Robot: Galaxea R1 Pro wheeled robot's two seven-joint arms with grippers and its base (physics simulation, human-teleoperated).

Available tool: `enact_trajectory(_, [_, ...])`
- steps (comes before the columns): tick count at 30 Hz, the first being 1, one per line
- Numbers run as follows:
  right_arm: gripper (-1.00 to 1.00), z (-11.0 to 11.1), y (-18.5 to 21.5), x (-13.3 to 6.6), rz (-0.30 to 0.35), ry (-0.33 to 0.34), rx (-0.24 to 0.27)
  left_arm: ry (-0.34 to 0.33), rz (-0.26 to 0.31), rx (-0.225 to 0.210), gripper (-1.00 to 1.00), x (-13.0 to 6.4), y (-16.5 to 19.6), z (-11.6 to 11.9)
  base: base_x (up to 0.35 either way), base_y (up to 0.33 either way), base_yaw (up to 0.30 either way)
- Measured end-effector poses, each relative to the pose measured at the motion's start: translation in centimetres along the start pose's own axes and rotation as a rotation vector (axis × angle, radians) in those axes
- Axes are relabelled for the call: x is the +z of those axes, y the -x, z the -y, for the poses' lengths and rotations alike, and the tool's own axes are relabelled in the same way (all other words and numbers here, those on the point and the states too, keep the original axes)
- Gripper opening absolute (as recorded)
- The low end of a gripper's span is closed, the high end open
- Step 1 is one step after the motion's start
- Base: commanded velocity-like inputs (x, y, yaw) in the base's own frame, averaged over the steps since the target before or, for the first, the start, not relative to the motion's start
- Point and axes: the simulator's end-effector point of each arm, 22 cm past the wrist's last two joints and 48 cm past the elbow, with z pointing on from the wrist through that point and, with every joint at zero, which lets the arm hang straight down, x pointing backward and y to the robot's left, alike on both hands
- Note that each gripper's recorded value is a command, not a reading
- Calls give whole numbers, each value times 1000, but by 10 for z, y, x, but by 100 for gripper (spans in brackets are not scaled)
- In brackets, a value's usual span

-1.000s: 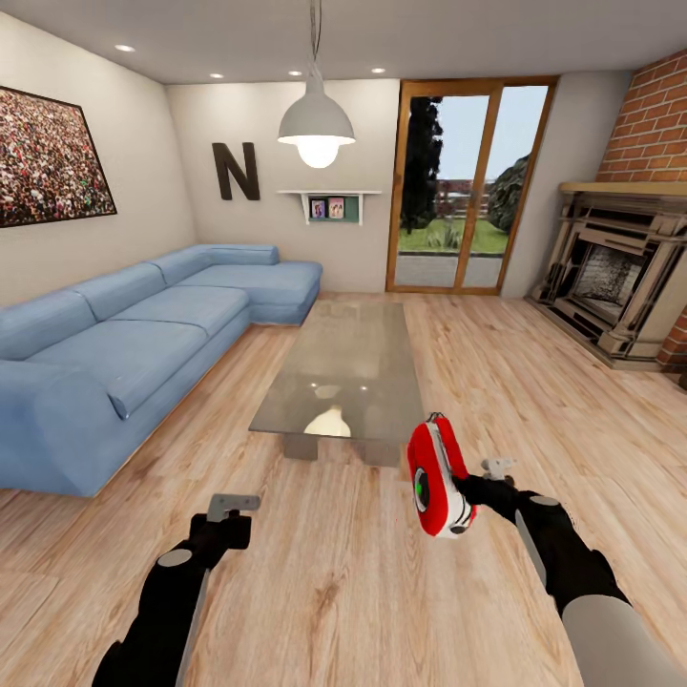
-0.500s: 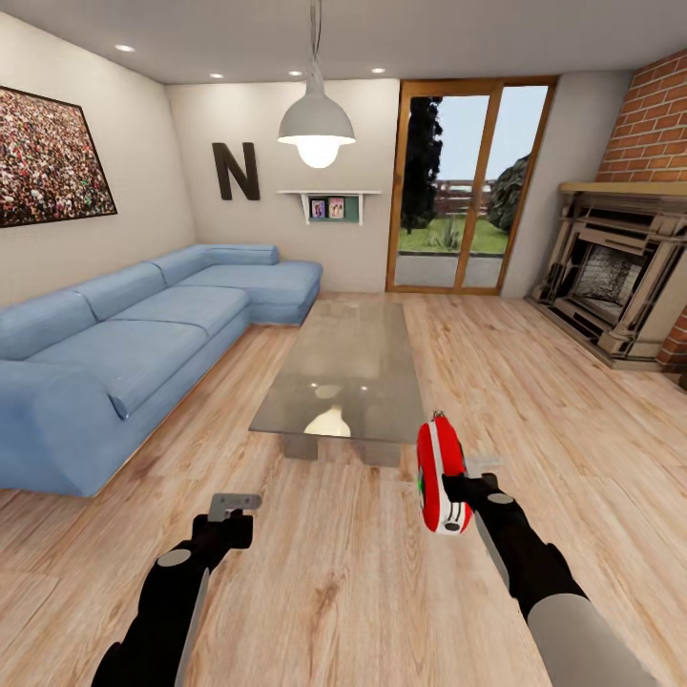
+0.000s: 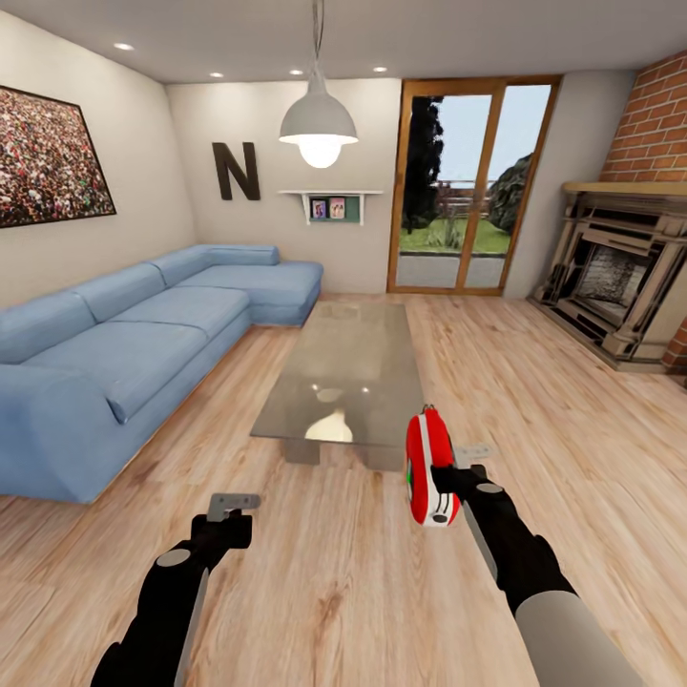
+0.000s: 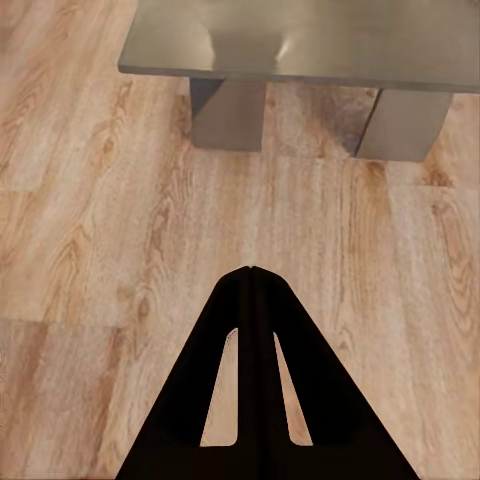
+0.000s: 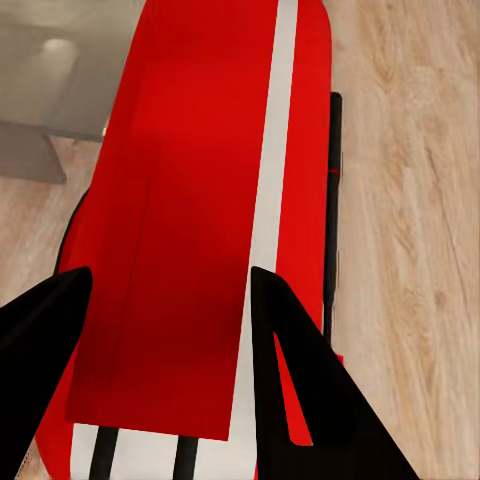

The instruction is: Turn on the radio receiver that's on the table in the living room.

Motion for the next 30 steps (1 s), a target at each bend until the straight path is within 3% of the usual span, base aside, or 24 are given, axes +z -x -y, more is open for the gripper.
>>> enact_trajectory(30, [-100, -1, 0, 0, 5, 2, -1, -1, -7, 0, -100, 0, -2, 1, 334, 3, 0])
